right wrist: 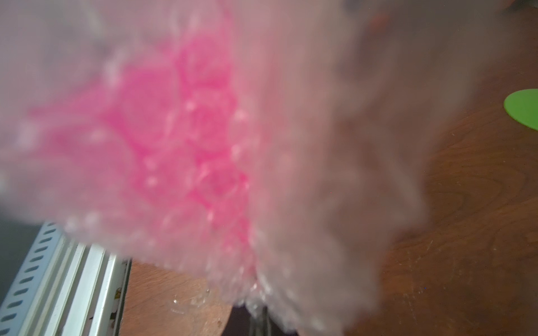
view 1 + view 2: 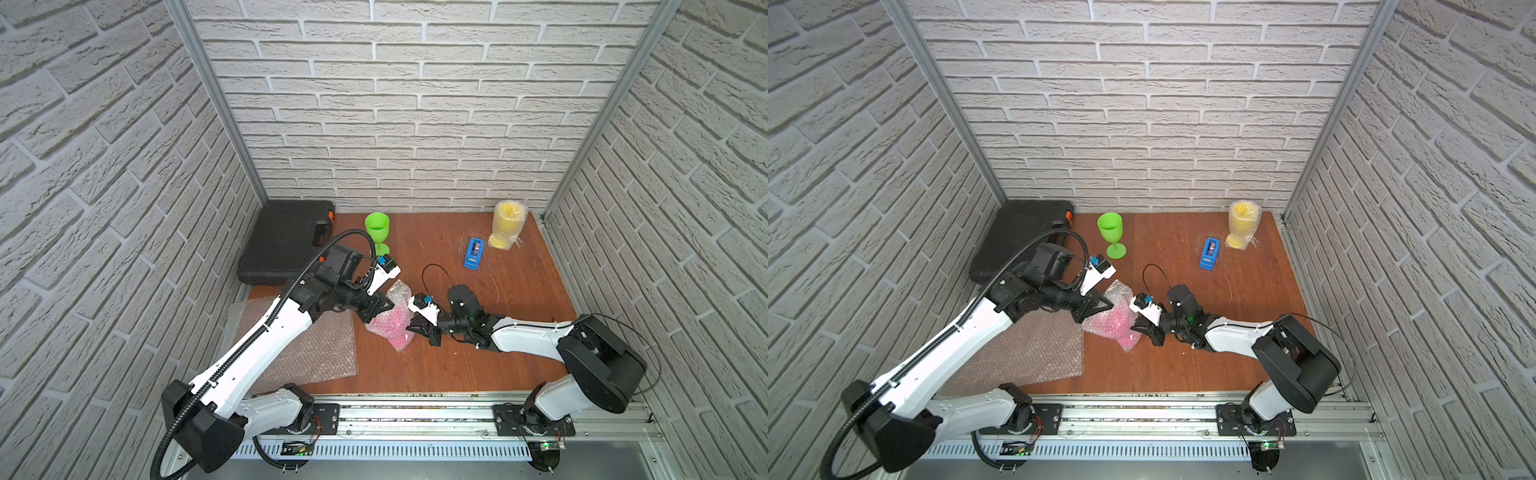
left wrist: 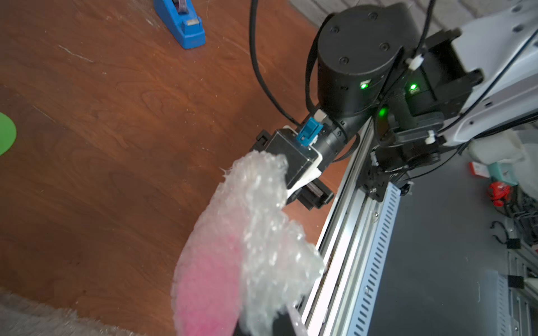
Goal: Wrap wine glasses in bubble wrap
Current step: Wrap the wine glass in bubble wrap.
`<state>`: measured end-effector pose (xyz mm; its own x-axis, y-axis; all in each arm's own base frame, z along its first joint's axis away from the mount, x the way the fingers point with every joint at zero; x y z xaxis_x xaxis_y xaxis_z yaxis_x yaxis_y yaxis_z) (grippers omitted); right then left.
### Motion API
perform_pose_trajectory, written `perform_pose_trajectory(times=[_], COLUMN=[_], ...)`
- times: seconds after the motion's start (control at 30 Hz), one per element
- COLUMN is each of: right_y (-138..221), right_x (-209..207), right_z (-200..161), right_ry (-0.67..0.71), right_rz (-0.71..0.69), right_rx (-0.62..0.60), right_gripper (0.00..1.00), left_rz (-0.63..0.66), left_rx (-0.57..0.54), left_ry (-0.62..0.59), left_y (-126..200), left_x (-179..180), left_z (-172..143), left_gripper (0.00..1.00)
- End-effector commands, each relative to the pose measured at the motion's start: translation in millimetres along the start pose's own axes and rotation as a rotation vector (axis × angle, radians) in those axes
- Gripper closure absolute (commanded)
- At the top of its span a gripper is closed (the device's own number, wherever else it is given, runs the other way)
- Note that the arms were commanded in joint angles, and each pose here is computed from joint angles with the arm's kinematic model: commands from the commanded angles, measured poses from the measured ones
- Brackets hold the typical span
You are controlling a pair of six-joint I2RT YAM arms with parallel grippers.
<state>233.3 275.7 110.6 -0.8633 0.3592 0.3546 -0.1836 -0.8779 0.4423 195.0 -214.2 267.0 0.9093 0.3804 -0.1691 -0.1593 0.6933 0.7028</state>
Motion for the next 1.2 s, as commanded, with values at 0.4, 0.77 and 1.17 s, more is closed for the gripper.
perform_pose_trajectory(times=[0.4,0.77,1.17], right_y=[0,3,6], right_x=[-13,-19,-20], right_z=[-5,-2,-3], right_ry=[-0.147,-0.183,-0.175], right_rz=[0.028,0.033,0.009], right_rx=[-0.161,-0.195,-0.164], right_gripper=[0.98,0.97,0.97], left_rz=[0.000,0.013,0.155], left_rx=[0.295,0.624,0.625], left_ry=[-0.008,0.038,-0.071], left_y=[-74,-135,-86], left_x=[22,47,48], left_z=[-49,-114,-61], left_gripper=[1.00,0.82,0.48])
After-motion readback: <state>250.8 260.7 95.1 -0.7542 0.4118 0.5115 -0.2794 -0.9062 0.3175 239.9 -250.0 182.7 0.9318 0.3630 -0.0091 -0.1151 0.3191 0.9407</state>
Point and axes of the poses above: each gripper's point midway between its finger pads, its own y axis back along the fingers, its own x axis along the line the jaws close on, z = x × y, the point moved 4 cm from there along y, back along the fingers, and after that the axes turned 10 degrees about -y, right-handed, at the moved point
